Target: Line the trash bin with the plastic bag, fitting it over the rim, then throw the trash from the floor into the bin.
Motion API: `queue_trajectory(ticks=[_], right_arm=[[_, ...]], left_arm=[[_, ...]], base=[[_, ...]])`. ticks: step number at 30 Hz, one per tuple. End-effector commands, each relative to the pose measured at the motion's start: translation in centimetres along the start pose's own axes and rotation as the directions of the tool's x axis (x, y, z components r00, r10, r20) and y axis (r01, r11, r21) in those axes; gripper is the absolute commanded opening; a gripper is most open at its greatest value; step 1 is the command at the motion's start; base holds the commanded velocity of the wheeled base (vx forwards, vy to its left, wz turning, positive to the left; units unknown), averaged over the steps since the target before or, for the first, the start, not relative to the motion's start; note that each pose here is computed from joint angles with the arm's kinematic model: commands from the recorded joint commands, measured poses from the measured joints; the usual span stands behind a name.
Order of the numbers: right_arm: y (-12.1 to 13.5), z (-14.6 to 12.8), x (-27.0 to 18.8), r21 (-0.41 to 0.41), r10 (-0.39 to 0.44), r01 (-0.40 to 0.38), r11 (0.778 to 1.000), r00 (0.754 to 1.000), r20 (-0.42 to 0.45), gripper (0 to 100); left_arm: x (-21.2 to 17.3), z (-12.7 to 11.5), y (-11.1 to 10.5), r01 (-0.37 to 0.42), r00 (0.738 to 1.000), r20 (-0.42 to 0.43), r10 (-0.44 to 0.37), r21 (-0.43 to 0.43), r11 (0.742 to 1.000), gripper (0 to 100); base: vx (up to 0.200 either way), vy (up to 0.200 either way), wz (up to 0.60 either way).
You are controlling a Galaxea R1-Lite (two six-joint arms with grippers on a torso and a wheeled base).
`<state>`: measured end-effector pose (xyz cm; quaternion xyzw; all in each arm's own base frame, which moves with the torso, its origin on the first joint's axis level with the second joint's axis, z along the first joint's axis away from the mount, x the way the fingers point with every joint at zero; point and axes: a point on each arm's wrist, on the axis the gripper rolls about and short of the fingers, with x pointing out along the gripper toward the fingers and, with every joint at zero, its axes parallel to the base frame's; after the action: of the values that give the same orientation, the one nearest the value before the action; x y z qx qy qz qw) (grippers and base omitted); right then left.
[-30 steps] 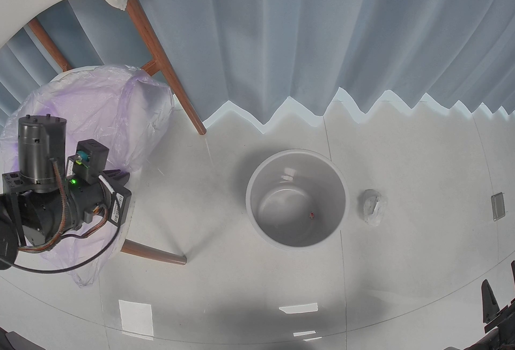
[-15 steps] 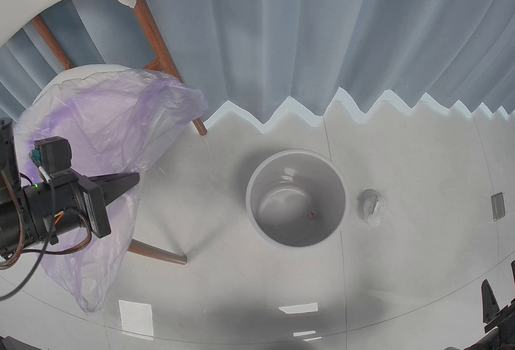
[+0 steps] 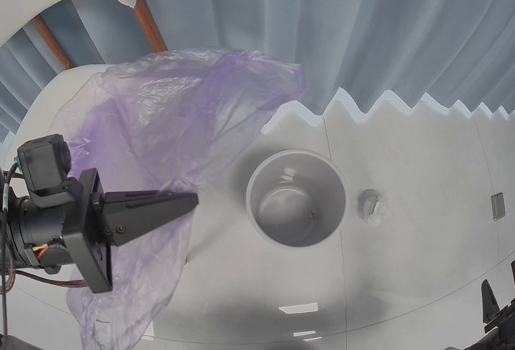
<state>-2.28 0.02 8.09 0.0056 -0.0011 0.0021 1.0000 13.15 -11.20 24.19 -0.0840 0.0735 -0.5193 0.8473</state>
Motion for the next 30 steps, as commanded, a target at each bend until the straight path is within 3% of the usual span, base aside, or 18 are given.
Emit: queue_trajectory(ticks=[1,15,22,30], right_arm=[[0.0,-0.5,0.0,0.001,0.000,0.000,1.000,1.000,-0.001,100],[0.0,-0.5,0.0,0.001,0.000,0.000,1.000,1.000,0.001,100],[0.0,-0.5,0.0,0.003,0.000,0.000,1.000,1.000,0.001,100],[0.0,-0.5,0.0,0.003,0.000,0.000,1.000,1.000,0.001,100]], left_arm=[[1.2,-0.2,-0.8,0.105,0.994,-0.019,-0.105,0.002,0.994,0],[4.4,-0.3,-4.1,0.307,0.949,-0.071,-0.306,-0.009,0.952,0],[6.6,0.3,-4.1,0.315,0.946,-0.073,-0.315,-0.006,0.949,0],[9.4,-0.6,-2.1,0.266,0.961,-0.083,-0.263,0.028,0.963,0]], base=[[0.000,0.000,0.00],[0.000,0.000,0.00],[0.000,0.000,0.00],[0.000,0.000,0.00]])
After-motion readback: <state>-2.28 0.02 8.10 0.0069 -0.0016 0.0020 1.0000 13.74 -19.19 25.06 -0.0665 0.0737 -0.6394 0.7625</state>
